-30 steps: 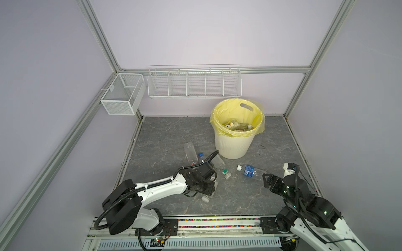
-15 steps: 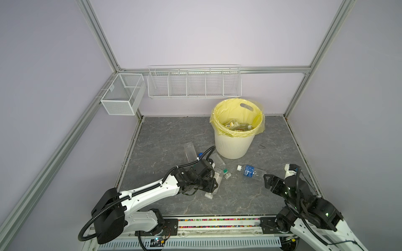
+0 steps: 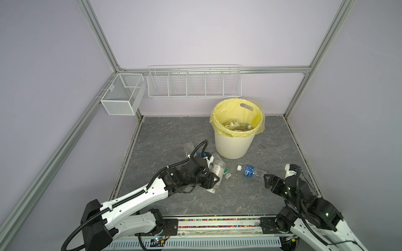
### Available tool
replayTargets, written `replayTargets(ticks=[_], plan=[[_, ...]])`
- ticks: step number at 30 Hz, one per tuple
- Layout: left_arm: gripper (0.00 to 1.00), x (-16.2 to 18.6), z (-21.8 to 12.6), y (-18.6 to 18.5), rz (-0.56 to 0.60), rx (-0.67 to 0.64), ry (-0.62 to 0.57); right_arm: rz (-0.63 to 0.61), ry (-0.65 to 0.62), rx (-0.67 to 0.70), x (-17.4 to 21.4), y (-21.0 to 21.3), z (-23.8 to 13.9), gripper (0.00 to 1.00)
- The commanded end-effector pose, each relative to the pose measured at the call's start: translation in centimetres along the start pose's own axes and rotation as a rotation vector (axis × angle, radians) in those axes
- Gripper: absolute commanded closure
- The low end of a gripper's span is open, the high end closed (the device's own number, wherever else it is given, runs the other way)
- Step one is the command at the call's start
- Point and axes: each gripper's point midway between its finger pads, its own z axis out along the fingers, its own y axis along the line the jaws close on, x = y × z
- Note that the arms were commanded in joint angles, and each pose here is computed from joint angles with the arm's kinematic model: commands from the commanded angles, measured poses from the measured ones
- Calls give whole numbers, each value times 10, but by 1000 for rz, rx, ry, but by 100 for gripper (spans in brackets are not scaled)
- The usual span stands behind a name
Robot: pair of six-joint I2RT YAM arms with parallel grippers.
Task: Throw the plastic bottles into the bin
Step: 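Close the left gripper around the orange-labelled bottle and lift it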
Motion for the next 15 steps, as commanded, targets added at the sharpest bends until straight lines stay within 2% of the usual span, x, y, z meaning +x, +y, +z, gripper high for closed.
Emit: replayTargets(ticks=[1, 15], plan=[[58, -25, -15, -13, 23, 26, -97, 18, -6, 12, 1, -4, 2, 12], [58, -70, -68, -24, 50, -19, -266, 14, -14, 26, 0, -8, 0, 12]])
